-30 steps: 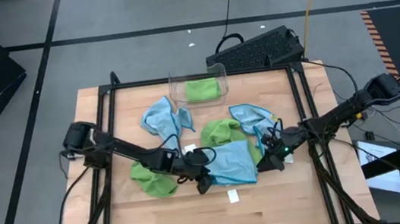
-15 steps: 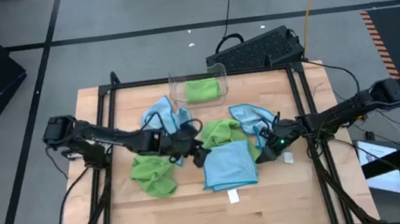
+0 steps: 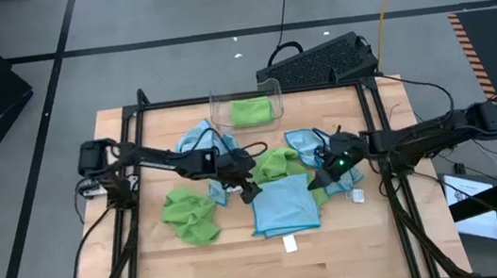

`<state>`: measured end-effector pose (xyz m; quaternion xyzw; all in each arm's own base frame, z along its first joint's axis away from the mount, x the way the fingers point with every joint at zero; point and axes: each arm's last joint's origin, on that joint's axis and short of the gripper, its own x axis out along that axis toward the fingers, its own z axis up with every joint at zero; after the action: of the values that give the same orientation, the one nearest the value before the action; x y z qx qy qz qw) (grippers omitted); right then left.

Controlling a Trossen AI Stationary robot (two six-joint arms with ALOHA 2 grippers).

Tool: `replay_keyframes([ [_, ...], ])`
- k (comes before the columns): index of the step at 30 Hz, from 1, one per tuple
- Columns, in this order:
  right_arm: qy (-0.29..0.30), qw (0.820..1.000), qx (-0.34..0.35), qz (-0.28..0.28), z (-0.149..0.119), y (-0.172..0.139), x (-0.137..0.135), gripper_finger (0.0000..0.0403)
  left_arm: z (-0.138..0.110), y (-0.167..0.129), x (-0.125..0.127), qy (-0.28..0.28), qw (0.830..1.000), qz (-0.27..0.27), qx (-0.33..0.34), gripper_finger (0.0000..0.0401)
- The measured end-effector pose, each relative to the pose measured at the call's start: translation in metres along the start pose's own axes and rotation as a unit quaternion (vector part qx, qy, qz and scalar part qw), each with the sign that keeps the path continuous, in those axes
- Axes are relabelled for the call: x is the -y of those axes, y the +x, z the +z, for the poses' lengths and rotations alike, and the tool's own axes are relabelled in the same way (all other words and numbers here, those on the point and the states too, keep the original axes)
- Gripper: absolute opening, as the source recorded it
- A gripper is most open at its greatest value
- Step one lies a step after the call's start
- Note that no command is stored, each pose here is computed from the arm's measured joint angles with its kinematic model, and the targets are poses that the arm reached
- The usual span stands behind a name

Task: Fold microfiber towels
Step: Fold the bottom blue microfiber cloth

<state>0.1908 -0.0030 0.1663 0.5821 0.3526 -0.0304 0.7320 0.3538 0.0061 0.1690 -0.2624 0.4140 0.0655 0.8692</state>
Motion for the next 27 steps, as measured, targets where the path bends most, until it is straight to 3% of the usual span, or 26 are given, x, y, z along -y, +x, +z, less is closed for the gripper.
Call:
replay_keyframes([
  [4,0.023,0.998,0.016,-0.050,0.017,-0.006,-0.002,0.0210,-0.005,0.013,-0.004,0.012,1.000,-0.006,-0.018,0.0338],
  [9,0.056,0.997,0.016,-0.053,0.037,-0.005,0.004,0.0259,-0.014,0.028,-0.012,0.000,0.999,0.016,-0.048,0.0317],
  [15,0.070,0.994,-0.017,-0.085,0.051,0.010,0.027,0.0317,-0.016,0.040,-0.012,-0.001,0.998,-0.029,-0.060,0.0286],
  [20,0.044,0.991,-0.032,-0.119,0.052,0.021,0.041,0.0323,-0.017,0.040,-0.012,0.002,0.998,-0.025,-0.060,0.0238],
  [27,0.007,0.994,-0.026,-0.108,0.057,0.027,0.042,0.0316,-0.018,0.039,-0.012,0.016,0.998,-0.020,-0.065,0.0149],
])
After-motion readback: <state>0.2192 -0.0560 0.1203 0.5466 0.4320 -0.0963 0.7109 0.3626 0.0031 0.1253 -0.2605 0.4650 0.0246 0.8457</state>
